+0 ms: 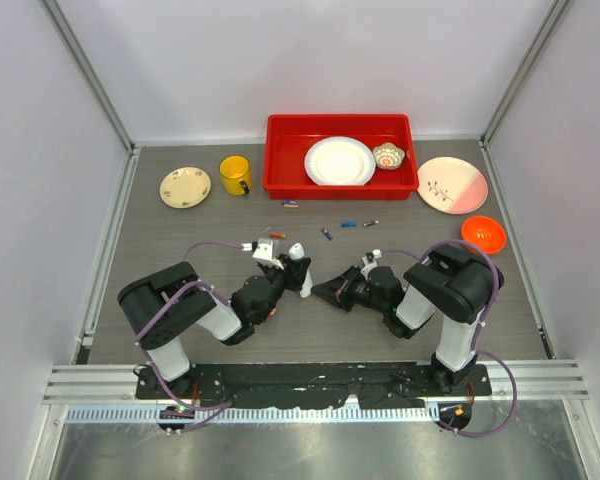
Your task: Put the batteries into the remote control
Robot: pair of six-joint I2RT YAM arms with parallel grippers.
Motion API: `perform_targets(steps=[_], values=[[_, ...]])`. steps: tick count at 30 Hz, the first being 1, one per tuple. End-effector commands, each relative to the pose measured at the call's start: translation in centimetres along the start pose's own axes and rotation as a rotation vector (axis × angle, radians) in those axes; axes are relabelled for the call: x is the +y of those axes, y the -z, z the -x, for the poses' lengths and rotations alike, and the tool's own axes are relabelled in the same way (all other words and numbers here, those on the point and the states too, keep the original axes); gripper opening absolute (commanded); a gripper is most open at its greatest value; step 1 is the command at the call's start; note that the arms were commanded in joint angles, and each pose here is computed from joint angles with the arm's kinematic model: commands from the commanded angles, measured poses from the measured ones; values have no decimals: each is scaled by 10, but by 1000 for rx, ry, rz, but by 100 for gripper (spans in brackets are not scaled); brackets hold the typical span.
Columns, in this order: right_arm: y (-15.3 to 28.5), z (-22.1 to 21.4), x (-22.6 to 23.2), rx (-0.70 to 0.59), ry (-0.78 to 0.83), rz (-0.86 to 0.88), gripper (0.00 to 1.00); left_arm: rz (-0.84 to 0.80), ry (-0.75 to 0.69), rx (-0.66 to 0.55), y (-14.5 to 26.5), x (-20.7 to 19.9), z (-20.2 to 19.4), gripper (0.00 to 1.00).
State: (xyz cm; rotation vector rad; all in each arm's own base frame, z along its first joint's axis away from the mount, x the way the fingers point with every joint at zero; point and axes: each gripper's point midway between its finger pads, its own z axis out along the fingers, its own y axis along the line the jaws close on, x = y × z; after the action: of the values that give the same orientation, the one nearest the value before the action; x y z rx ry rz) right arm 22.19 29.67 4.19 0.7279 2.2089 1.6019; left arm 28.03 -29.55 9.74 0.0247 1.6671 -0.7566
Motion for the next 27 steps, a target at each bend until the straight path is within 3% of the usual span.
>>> perform_targets(steps=[1, 27], values=[[11, 0, 79, -23, 86, 302, 7, -109, 61, -144, -1, -30, 35, 0], [20, -1, 80, -30, 88, 315, 7, -76, -4, -146, 0, -25, 31, 0]])
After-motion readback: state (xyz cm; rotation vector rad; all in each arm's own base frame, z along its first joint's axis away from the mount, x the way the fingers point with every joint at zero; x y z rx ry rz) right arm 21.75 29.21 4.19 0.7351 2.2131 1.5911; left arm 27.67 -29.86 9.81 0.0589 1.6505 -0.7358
